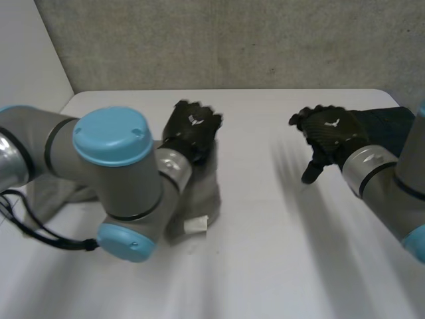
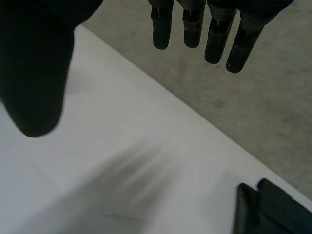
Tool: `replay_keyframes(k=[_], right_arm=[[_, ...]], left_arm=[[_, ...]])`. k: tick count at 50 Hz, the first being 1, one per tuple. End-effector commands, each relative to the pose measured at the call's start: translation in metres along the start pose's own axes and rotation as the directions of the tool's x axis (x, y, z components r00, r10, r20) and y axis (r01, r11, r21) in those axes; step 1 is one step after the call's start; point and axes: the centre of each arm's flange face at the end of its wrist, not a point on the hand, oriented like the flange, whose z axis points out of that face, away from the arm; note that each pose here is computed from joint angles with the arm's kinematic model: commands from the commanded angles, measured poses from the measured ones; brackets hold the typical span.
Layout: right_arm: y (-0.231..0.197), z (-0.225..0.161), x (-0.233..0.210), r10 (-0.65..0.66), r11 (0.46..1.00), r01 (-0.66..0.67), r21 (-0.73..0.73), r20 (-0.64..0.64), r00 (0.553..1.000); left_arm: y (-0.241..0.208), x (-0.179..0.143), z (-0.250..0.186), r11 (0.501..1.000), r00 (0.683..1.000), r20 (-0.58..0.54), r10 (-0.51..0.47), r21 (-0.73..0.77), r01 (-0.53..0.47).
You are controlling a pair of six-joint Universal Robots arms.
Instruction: Fold the laundry.
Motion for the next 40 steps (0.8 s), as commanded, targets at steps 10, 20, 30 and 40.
replay_keyframes(k=[10,20,30,40], right_arm=[[-0.008,0.009,0.052,0.021,1.0,-0.017,0.026,-0.147,0.989],[-0.001,0.008,0.045,0.007,1.0,-0.009,-0.012,-0.109,0.994],[0.007,-0.031,-0.028,-0.106,0.978,0.139,-0.158,0.2,0.974],[0.028,-0.052,-0.084,-0.166,0.974,0.207,-0.09,0.337,0.927]], left_arm=[[-0.004,0.122,-0.02,0.993,0.969,-0.235,-0.08,0.061,0.097],[-0.016,-0.007,-0.015,0.992,0.988,0.093,-0.126,0.009,0.126],[0.038,-0.055,-0.066,0.963,0.983,0.158,-0.097,-0.233,0.132],[0.088,-0.081,-0.102,0.884,0.971,0.225,-0.084,-0.433,0.177]])
